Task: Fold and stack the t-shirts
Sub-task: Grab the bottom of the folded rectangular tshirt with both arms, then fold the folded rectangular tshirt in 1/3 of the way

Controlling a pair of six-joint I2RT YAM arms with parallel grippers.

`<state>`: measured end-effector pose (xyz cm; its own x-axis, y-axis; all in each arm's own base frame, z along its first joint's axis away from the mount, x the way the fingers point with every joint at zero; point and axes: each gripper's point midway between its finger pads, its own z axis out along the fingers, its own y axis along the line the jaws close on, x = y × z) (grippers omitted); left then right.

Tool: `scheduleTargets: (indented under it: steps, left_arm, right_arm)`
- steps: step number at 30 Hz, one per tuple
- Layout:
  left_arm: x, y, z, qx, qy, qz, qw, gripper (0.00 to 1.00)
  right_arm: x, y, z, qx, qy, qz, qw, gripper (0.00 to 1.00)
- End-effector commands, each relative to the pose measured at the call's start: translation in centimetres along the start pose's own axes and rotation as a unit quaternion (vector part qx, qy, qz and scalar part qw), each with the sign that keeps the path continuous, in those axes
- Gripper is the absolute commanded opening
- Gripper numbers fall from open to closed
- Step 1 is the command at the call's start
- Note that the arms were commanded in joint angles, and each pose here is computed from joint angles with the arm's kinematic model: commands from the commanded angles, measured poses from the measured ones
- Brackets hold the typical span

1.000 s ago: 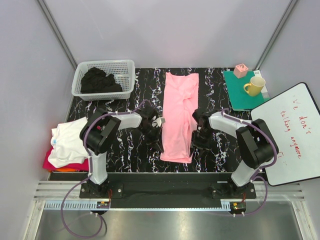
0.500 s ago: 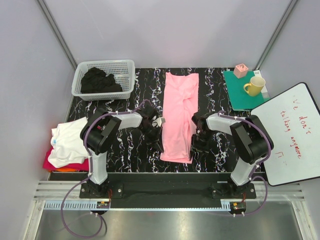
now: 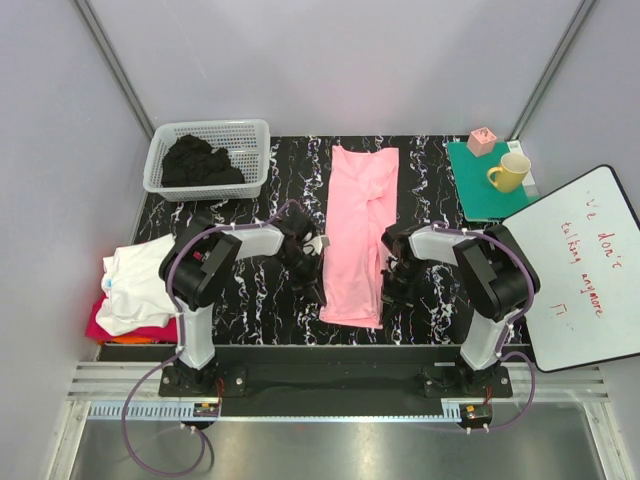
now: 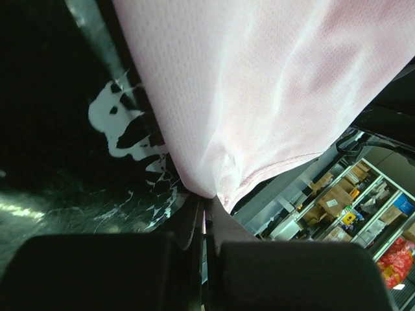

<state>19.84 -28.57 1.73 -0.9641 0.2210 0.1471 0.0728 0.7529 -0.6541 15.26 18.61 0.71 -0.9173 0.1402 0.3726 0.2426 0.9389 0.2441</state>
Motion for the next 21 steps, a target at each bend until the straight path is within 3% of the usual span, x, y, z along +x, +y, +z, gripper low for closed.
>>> scheduleTargets:
  steps: [1,9,21]
  left_arm:
    - [1.9,1.8,-0.9,-0.047,-0.001,0.008,0.999,0.00]
    - [2.7,-0.2,-4.2,-0.049,-0.033,0.048,0.997,0.00]
    - [-3.9,-7.0,-7.6,-0.019,-0.101,0.097,0.990,0.00]
  right_arm:
    - [-1.0,-0.1,-0.2,0.000,-0.035,-0.024,0.999,0.00]
    - [-0.3,0.8,-3.5,-0.008,-0.069,-0.043,0.997,0.00]
    - [-4.7,4.2,-9.8,0.000,-0.175,-0.091,0.980,0.00]
